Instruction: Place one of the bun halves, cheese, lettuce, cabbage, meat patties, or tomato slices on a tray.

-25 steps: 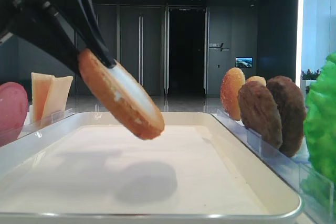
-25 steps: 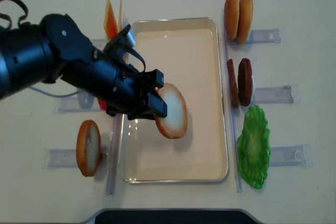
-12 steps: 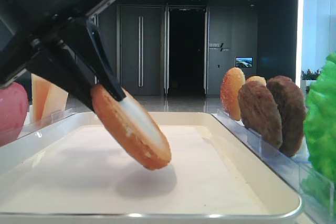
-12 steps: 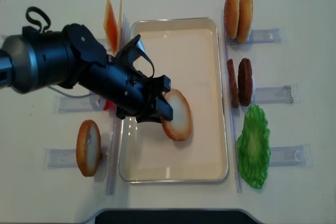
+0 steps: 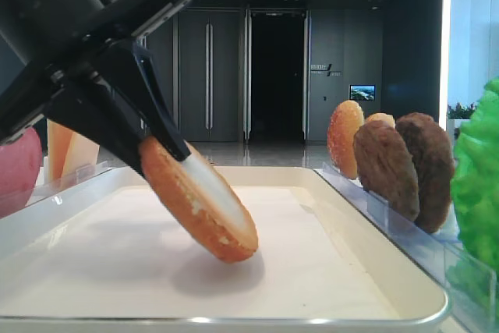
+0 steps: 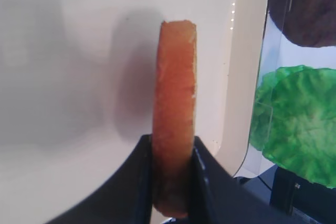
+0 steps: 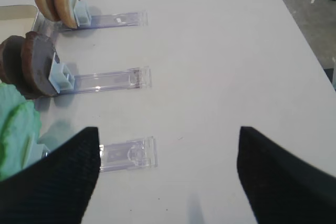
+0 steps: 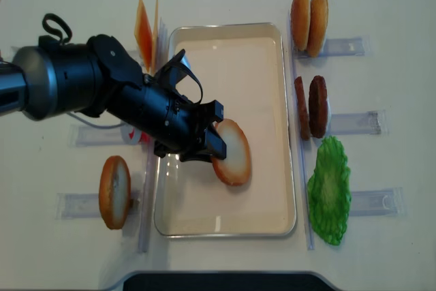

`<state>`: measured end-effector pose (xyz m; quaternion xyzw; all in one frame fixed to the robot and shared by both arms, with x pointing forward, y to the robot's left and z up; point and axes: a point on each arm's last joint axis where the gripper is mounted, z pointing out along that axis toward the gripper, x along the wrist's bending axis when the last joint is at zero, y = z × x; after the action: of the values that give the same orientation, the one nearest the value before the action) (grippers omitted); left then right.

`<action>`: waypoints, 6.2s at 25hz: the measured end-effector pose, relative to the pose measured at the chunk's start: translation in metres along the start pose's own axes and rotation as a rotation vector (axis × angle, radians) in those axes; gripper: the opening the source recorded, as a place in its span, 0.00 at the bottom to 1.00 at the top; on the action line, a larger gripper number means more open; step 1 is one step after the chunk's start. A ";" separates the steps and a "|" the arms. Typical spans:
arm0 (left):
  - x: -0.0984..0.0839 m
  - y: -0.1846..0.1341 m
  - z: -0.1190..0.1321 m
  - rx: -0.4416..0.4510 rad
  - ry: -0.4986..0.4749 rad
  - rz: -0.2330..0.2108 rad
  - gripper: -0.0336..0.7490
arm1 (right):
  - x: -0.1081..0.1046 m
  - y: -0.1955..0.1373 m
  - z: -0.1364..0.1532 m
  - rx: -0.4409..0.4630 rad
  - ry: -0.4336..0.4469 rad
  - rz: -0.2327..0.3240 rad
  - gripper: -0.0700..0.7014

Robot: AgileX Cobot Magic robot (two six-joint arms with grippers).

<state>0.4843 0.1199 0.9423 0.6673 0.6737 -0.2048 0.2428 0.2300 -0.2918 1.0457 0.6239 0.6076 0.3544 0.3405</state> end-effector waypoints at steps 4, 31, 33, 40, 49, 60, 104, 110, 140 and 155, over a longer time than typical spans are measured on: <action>0.002 0.000 0.004 0.011 0.007 -0.006 0.20 | 0.000 0.000 0.000 0.000 0.000 0.000 0.79; 0.009 0.000 0.008 0.031 0.051 -0.049 0.77 | 0.000 0.000 0.000 0.000 0.000 0.000 0.79; 0.010 0.001 0.008 0.030 0.059 -0.056 0.81 | 0.000 0.000 0.000 0.000 0.000 0.000 0.79; 0.006 0.007 0.003 0.046 0.111 -0.050 0.87 | 0.000 0.000 0.000 0.000 0.000 0.000 0.79; -0.007 0.018 -0.011 0.083 0.171 0.001 0.87 | 0.000 0.000 0.000 0.000 0.000 0.000 0.79; -0.030 0.031 -0.047 0.211 0.328 0.089 0.87 | 0.000 0.000 0.000 0.000 0.000 0.000 0.79; 0.043 0.050 -0.211 -0.205 0.642 -0.001 0.87 | 0.000 0.000 0.000 0.000 0.000 0.000 0.79; 0.061 0.044 -0.239 -0.256 0.677 -0.031 0.86 | 0.000 0.000 0.000 0.000 0.000 0.000 0.79; 0.078 -0.190 -0.216 -0.523 0.686 0.203 0.87 | 0.000 0.000 0.000 0.000 0.000 0.000 0.79; 0.087 -0.225 -0.202 -0.828 0.664 0.310 0.86 | 0.000 0.000 0.000 0.000 0.000 0.000 0.79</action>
<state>0.2491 0.3048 1.0403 0.6363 0.6320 0.3367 0.2869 0.2300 -0.2918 1.0457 0.6239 0.6076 0.3544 0.3405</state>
